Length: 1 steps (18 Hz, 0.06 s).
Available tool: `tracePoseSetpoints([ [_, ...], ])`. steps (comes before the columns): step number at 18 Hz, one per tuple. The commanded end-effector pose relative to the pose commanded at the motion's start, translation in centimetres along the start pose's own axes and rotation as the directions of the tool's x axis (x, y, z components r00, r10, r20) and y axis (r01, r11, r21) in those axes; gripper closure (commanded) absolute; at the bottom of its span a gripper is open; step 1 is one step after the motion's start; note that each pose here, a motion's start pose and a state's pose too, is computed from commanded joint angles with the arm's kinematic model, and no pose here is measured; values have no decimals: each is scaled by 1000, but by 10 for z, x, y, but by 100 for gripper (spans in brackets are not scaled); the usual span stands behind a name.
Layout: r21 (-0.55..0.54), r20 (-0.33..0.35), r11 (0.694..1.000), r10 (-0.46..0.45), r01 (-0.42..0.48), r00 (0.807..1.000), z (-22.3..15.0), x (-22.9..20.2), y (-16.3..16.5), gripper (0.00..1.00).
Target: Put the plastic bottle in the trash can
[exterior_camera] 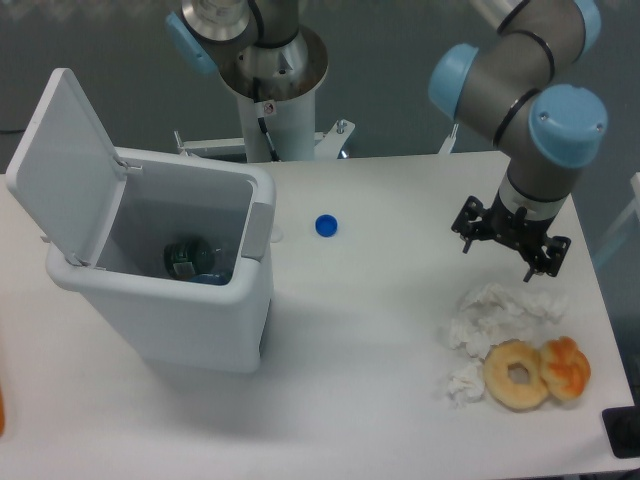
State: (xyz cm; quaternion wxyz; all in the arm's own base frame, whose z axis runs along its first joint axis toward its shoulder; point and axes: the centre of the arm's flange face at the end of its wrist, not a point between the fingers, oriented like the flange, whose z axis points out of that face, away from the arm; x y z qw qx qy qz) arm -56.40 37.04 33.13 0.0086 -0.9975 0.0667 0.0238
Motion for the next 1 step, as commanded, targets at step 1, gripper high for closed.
tracePoseSetpoints([
  [1, 0, -1, 1000, 2, -2, 1000, 1, 1, -1, 0],
])
